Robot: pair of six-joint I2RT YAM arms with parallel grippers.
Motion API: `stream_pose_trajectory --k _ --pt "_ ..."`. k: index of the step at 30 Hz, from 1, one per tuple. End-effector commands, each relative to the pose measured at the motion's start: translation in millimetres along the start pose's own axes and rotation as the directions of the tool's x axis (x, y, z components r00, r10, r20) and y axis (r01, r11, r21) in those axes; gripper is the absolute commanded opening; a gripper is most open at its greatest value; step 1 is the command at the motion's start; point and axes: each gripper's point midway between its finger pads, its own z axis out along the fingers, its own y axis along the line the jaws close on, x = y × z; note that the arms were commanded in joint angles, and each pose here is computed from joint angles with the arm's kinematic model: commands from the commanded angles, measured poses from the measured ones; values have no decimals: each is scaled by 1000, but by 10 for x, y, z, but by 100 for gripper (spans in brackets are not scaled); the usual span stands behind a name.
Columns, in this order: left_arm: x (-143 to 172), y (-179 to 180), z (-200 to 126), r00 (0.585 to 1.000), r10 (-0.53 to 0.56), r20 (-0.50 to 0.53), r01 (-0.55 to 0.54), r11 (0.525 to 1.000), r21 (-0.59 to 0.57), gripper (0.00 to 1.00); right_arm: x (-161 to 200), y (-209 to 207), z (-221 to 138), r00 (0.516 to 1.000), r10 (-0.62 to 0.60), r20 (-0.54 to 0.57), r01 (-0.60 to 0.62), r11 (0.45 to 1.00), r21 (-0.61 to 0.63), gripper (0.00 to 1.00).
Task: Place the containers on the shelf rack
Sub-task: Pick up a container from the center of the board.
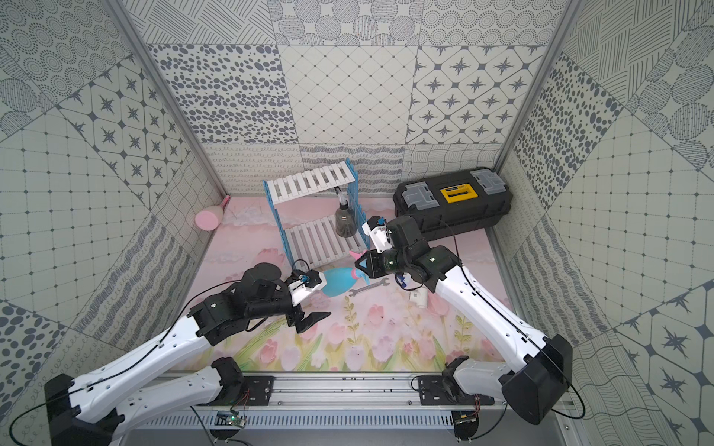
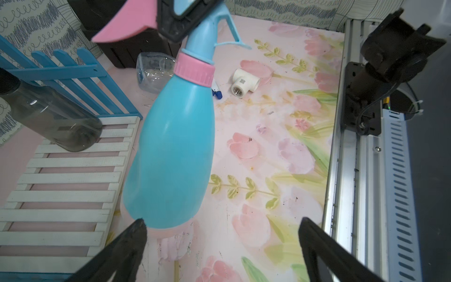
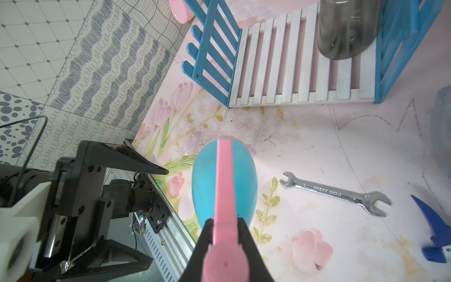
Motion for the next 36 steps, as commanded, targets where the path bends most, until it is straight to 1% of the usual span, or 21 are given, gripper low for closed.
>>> stream_pose_trajectory --k 1,5,9,11,17,22,23,25,27,28,29,31,32,34,36 --pt "-339 227 251 992 94 87 -85 991 -102 99 -82 17 29 1000 3 9 -3 1000 28 0" --pt "-313 245 423 992 106 75 -99 991 -92 99 -99 113 102 1000 -19 -12 19 1000 -4 0" --pt "-162 201 541 993 112 39 -110 993 -51 99 -129 167 107 999 -34 -13 34 999 -22 0" --pt "-73 181 592 995 92 25 -92 995 -28 99 -126 183 111 999 -40 -16 40 999 -30 0" --pt "169 226 735 999 44 -31 -45 999 -13 99 -104 224 111 998 -49 -27 47 997 -57 0" --pt "169 312 738 1000 16 -17 -16 1000 -19 99 -138 238 109 998 -58 -23 57 997 -60 0" --pt "177 320 737 1000 11 -14 -11 1000 -17 97 -138 243 117 998 -59 -25 58 996 -63 0" --pt "226 333 756 999 20 -31 -21 1000 -22 85 -145 240 121 998 -59 -24 57 996 -62 0" --pt "261 341 752 998 27 -49 -28 999 -27 76 -145 232 123 998 -63 -23 61 996 -58 0" --pt "274 327 748 998 31 -52 -32 999 -22 73 -143 222 129 998 -64 -23 63 997 -53 4" --pt "258 319 736 998 32 -46 -33 999 -17 70 -146 214 127 998 -65 -22 64 997 -49 13" --pt "244 292 719 999 30 -35 -30 1000 -5 65 -151 218 103 997 -71 -15 70 996 -49 17" --pt "238 291 712 999 24 -34 -24 1000 -6 62 -158 230 82 997 -74 -9 74 996 -50 21" --pt "238 300 692 999 7 -34 -8 1000 -15 59 -186 254 0 995 -95 17 96 994 -48 41" --pt "255 301 652 999 -29 -41 29 999 -24 56 -228 255 -95 993 -107 54 109 994 -27 67"
